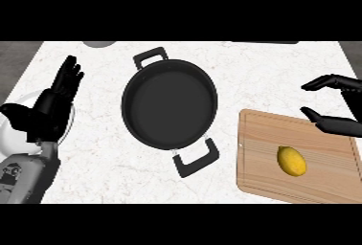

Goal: Pick the lemon from the cutting board and place it in the pot

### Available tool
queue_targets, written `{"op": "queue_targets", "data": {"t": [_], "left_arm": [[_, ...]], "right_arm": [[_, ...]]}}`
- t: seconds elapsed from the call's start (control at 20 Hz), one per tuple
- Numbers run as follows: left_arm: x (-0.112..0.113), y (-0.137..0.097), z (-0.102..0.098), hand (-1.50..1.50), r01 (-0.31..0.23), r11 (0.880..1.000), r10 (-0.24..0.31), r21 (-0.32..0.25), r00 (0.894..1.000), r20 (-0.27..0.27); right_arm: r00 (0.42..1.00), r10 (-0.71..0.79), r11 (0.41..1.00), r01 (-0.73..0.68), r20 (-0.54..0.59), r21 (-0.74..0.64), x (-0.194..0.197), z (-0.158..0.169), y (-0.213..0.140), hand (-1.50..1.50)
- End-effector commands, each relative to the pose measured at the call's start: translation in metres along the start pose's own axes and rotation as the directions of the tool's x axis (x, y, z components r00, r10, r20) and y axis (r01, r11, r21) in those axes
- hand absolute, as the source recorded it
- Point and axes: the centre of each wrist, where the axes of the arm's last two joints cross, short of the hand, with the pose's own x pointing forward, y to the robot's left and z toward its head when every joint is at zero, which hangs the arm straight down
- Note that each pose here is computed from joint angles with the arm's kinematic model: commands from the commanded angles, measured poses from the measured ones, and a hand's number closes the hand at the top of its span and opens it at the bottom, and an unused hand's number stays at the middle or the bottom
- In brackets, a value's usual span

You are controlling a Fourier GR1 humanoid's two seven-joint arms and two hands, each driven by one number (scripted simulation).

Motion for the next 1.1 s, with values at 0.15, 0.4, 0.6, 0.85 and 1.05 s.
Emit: {"op": "queue_targets", "data": {"t": [0.15,0.4,0.6,0.85,1.05], "left_arm": [[0.003,-0.001,0.008,0.0,-0.088,0.992,0.095,0.087,0.992,-0.08],[0.008,0.017,-0.001,0.0,-0.089,0.991,0.099,0.104,0.991,-0.092],[-0.001,-0.004,0.009,0.0,-0.081,0.99,0.092,0.112,0.992,-0.09],[0.001,0.002,0.008,0.0,-0.089,0.99,0.097,0.108,0.992,-0.076],[0.012,0.0,0.02,0.0,-0.092,0.989,0.103,0.117,0.99,-0.096]], "right_arm": [[0.98,-0.138,0.99,0.141,0.14,-0.008,-0.071,0.068,-0.014,-1.5],[0.979,-0.097,0.99,0.076,0.18,0.12,-0.066,0.051,-0.058,-1.5],[0.997,0.045,0.925,-0.066,0.065,0.375,-0.041,0.015,-0.052,-1.5],[0.969,0.242,0.771,-0.219,0.043,0.598,-0.02,-0.001,-0.044,-1.5],[0.935,0.351,0.651,-0.283,0.051,0.705,-0.021,0.0,-0.019,-1.5]]}}
